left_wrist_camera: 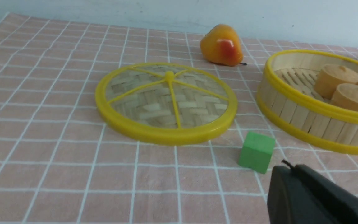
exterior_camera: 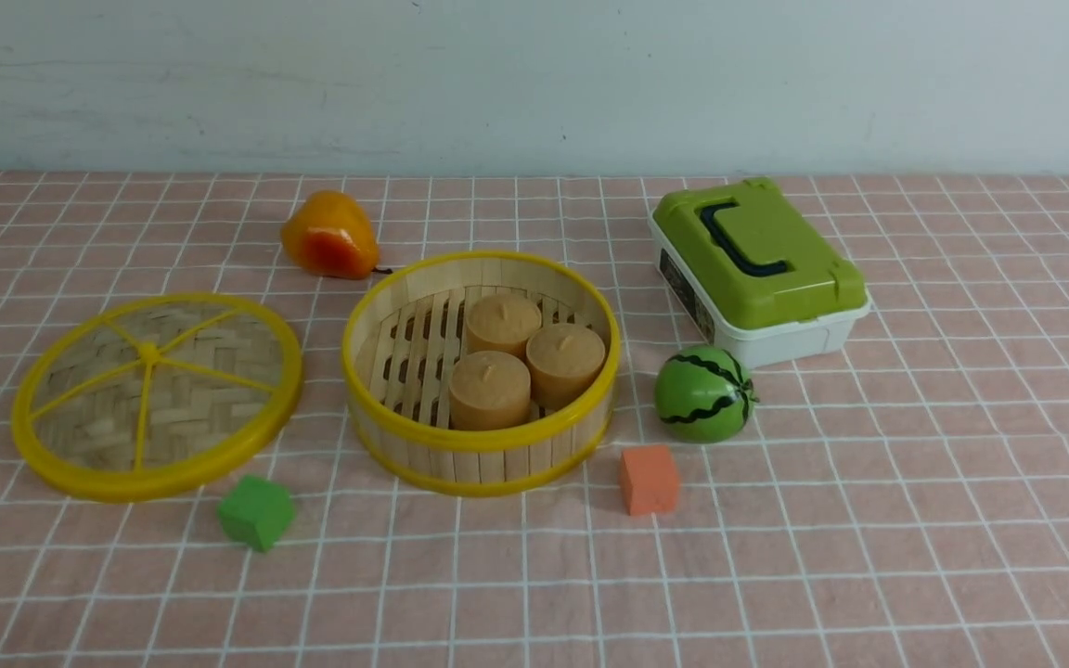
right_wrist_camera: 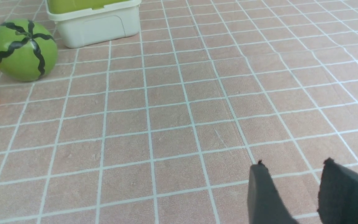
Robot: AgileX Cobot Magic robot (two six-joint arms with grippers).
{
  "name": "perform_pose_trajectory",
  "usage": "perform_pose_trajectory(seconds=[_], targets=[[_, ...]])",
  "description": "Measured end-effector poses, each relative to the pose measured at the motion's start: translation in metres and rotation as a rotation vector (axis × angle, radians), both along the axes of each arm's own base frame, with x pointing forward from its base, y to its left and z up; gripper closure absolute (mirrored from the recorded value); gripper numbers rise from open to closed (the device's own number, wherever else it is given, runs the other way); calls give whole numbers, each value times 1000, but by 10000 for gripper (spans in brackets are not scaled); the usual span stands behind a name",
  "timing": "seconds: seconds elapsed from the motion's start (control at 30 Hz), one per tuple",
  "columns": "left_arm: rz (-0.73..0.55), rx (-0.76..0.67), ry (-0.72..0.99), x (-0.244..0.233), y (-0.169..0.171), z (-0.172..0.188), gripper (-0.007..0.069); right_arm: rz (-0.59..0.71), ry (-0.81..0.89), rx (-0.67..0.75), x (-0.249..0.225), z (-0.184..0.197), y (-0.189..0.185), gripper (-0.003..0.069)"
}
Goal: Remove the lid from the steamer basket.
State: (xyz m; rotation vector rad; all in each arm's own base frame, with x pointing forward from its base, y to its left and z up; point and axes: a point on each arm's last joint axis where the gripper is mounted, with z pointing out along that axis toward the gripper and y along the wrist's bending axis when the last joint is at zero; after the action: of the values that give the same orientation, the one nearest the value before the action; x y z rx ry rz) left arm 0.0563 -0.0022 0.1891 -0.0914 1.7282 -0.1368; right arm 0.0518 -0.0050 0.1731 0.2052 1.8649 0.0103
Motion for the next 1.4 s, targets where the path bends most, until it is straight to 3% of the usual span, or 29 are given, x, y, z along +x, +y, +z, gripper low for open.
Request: perform_pose_trajectory(seconds=[0.27,1.4], targets=[[-5,36,163,-4,0,-20,638,0,0,0,0,0,0,418],[-17,32,165,-4,-1,-20,637,0,0,0,0,0,0,418]])
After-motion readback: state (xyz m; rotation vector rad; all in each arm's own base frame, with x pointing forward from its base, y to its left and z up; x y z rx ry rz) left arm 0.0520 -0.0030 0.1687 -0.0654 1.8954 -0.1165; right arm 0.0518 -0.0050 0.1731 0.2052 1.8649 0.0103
